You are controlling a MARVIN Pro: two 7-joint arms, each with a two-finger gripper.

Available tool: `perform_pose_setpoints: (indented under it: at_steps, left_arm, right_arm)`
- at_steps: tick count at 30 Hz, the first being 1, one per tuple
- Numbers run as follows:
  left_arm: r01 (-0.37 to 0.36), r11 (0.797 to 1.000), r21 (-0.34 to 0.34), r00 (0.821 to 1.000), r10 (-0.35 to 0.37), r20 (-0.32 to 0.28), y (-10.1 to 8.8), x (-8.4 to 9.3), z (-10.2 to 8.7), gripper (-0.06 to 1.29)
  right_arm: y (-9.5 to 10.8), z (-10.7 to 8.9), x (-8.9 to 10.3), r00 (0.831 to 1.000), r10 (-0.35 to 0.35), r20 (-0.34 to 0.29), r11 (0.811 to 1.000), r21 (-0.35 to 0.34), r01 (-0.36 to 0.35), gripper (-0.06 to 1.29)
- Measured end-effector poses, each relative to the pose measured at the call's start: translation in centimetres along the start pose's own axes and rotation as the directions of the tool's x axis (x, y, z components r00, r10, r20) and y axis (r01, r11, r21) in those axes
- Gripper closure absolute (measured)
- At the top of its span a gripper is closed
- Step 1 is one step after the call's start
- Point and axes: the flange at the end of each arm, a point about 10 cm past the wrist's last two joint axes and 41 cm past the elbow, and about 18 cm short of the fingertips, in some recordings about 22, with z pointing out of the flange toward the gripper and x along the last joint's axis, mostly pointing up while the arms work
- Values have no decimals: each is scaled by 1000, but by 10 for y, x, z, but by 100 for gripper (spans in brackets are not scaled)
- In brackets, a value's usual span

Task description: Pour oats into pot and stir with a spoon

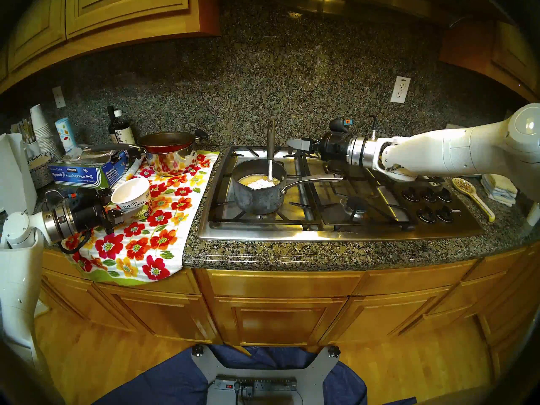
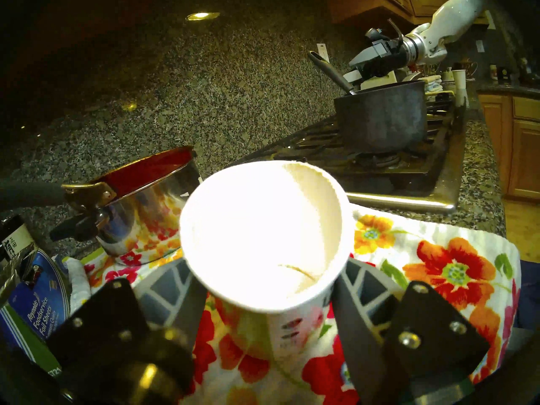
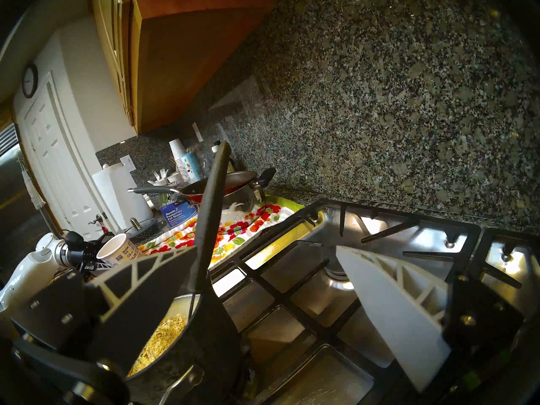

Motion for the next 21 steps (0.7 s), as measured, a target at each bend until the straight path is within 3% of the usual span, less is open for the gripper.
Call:
perform_pose_setpoints:
  at_steps: [21]
  left_arm:
    - [21,999,-42,998,-18,62,-2,3,0,51]
  right_arm:
    - [0,0,0,1000,0,0,1000,0,0,-1]
